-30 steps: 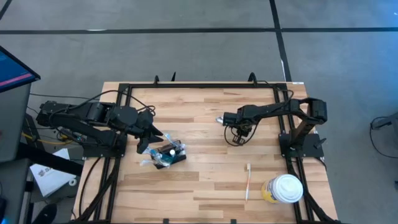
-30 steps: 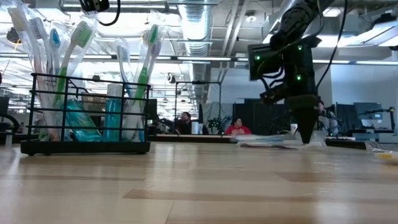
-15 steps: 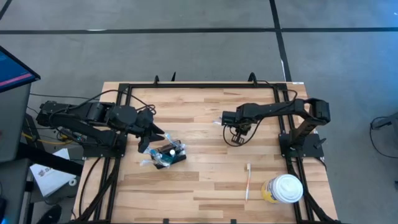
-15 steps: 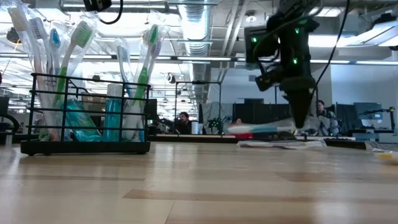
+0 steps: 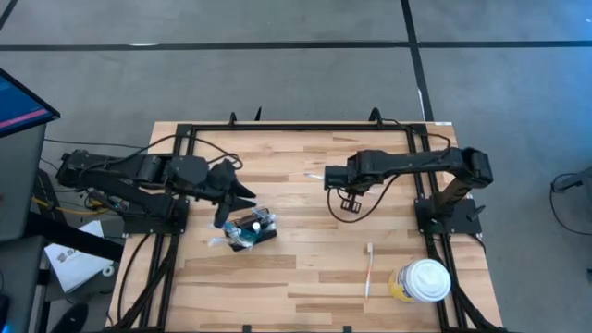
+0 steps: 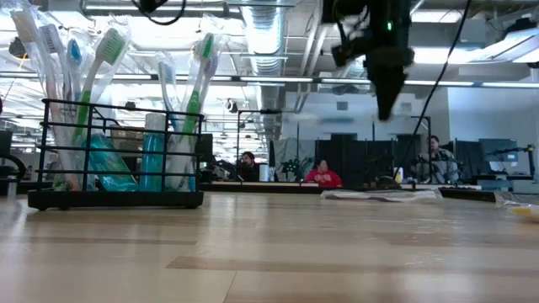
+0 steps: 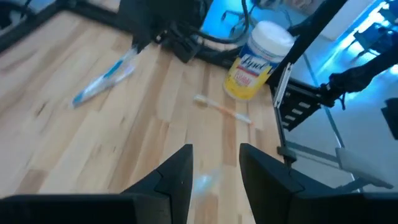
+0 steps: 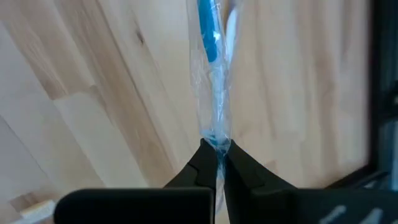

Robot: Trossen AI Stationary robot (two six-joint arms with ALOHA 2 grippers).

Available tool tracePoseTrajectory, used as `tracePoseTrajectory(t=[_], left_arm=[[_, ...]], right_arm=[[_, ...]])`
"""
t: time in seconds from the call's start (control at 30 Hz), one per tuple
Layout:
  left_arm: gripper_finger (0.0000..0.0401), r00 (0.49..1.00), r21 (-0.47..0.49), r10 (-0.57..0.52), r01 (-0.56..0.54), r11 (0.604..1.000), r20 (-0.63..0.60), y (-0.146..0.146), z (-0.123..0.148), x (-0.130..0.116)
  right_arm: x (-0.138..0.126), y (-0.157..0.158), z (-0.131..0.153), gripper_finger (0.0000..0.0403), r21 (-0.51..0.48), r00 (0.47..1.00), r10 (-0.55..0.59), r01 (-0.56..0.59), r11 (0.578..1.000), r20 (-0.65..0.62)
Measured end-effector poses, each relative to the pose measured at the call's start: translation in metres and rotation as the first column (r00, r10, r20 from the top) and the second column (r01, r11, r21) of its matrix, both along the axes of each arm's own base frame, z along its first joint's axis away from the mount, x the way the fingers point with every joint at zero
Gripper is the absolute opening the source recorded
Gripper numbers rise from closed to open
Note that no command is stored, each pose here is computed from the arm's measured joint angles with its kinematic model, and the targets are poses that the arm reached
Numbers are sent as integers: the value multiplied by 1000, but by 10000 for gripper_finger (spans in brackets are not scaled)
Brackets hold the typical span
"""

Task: Pick & Place toothbrushing station
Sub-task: Put the blue toothbrush into the bottom right section of the mesh organizer

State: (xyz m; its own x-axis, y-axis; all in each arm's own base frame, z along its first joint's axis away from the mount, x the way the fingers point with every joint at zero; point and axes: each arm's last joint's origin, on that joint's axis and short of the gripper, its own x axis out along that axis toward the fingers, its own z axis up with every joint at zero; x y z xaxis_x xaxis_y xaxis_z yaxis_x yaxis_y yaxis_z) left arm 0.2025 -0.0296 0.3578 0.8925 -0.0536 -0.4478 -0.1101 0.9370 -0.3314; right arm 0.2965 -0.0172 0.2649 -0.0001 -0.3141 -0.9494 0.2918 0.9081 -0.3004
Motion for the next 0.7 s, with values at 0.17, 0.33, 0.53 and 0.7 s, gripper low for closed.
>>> tracePoseTrajectory(t=[0.17, 0.33, 0.53, 0.7], left_arm=[[127, 998, 56, -20, 17, 998, 63, 0, -1, 20], [127, 994, 51, 24, -29, 998, 109, 10, 2, 25], [127, 990, -1, 72, -72, 997, 123, 23, 4, 26], [127, 989, -101, 71, -58, 993, 127, 30, -2, 43]], right_arm=[[6, 18, 28, 1, -73, 995, 62, -57, 996, 72], [7, 41, 48, 1, -186, 983, 151, -129, 974, 107], [2, 72, 59, 1, -392, 957, 270, -210, 895, 104], [-2, 94, 66, 0, -557, 931, 346, -229, 799, 113]])
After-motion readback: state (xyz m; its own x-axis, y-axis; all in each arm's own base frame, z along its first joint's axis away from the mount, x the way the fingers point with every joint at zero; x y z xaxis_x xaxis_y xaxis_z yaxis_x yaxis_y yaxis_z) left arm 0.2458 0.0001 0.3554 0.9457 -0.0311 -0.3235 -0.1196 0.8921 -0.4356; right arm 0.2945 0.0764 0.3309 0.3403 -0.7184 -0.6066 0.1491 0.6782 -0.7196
